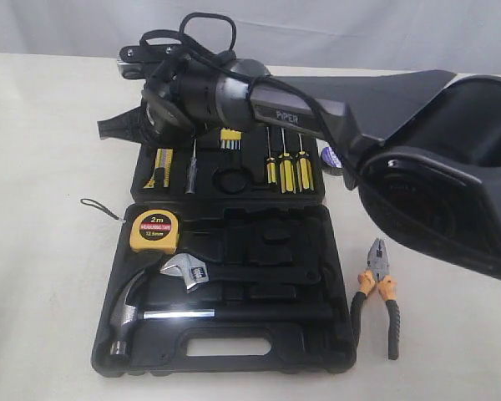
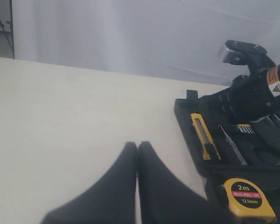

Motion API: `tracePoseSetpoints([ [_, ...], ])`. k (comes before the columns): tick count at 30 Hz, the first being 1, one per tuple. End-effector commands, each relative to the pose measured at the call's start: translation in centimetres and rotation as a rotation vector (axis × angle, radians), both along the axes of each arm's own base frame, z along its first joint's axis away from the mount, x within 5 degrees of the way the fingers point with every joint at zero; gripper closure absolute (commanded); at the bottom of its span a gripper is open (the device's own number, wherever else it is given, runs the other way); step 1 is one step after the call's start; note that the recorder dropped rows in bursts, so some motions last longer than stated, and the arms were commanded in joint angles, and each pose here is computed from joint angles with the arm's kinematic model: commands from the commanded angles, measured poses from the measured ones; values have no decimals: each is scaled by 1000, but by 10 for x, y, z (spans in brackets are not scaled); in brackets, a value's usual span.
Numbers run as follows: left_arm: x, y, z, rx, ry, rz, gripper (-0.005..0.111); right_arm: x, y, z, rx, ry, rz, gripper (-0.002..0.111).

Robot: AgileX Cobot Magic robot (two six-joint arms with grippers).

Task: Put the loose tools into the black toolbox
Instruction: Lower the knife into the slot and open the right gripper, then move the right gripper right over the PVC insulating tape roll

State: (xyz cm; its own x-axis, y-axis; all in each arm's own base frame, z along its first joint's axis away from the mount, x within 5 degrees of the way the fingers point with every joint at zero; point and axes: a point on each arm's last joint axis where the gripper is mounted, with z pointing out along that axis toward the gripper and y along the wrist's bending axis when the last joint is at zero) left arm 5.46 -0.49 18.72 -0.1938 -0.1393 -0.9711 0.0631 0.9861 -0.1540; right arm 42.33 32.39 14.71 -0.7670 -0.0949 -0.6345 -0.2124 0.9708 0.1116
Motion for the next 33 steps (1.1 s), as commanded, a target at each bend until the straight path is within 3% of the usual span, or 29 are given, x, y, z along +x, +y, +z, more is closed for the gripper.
tracePoseSetpoints([
  [1,0,0,1,-1,0,-5,107,-4,-4,33,-39,-36,47,109],
  [8,0,0,1,-1,0,-5,107,-33,-12,94,-83,54,235,109],
  [16,0,0,1,3,0,-5,107,-84,-58,186,-191,169,389,109],
  [21,0,0,1,3,0,-5,107,-100,-111,256,-121,37,304,109],
  [25,0,0,1,3,0,-5,107,-103,-166,288,-80,-27,167,109],
  [29,0,0,1,3,0,-5,107,-96,-219,289,-48,-6,10,109],
  [33,0,0,1,3,0,-5,107,-75,-256,255,-2,123,-79,109],
])
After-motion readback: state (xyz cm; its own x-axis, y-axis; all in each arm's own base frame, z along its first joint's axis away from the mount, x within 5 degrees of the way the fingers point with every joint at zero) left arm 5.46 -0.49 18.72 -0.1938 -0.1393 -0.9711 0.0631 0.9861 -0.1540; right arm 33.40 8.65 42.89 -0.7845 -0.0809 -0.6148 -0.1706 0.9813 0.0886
